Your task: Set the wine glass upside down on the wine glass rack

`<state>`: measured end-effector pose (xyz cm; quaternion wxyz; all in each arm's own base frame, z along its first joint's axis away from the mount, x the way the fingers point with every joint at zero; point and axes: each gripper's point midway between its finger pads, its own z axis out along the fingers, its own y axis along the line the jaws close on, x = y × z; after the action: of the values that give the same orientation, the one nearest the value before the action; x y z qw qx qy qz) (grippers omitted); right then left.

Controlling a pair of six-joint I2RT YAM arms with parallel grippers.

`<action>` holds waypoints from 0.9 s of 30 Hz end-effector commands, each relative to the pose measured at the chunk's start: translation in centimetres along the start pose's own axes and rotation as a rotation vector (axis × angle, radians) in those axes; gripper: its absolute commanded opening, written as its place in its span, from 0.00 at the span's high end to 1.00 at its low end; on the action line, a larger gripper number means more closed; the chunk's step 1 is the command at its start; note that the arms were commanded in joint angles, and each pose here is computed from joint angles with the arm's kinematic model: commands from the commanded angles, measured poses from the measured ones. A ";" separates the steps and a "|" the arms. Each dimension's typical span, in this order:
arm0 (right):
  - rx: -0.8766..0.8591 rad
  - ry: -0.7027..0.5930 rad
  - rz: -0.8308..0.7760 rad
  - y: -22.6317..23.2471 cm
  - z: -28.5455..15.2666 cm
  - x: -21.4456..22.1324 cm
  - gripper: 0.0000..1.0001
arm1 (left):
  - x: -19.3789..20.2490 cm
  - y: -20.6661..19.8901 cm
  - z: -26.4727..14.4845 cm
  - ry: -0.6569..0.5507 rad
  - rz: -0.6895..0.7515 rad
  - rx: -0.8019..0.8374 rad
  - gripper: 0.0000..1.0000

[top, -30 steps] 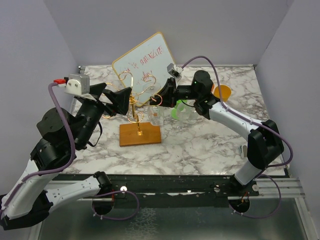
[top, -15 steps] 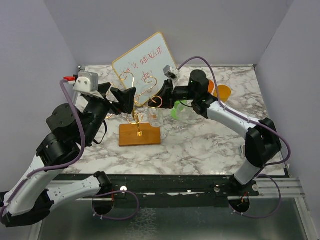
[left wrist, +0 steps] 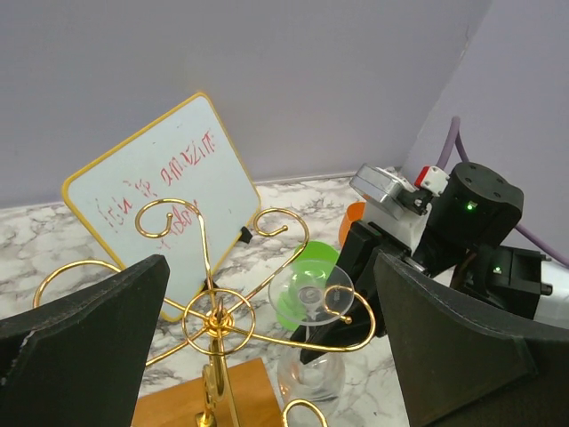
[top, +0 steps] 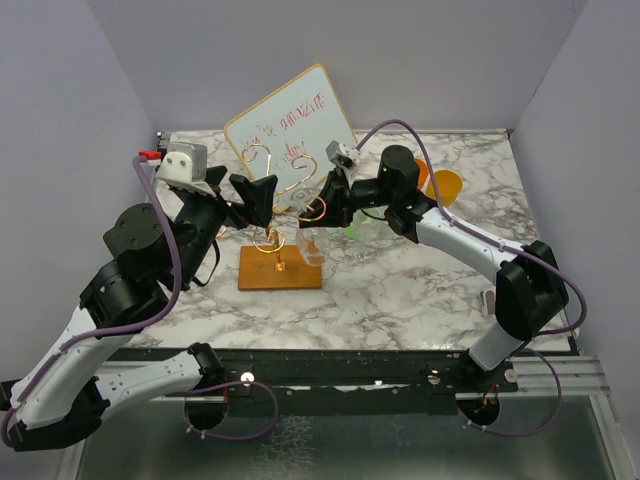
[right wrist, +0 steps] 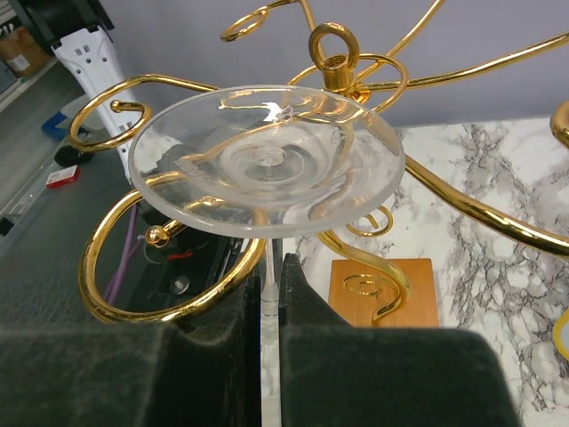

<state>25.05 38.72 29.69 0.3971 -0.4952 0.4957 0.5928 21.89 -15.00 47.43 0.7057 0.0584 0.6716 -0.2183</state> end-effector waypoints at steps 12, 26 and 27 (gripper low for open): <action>-0.041 -0.001 -0.088 2.4 -0.6 -0.9 0.99 | 0.8 -0.1 0.5 0.019 0.018 -0.006 0.01; -0.101 0.002 -0.081 1.5 0.5 -0.9 0.99 | 0.9 0.0 0.5 0.021 0.018 -0.012 0.01; -0.109 0.003 -0.083 1.8 0.5 -0.8 0.99 | 1.0 0.1 0.4 0.021 0.019 -0.013 0.01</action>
<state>24.66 38.74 29.42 0.3951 -0.5146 0.4796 0.5908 22.26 -15.48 46.98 0.7016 0.0622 0.6769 -0.2138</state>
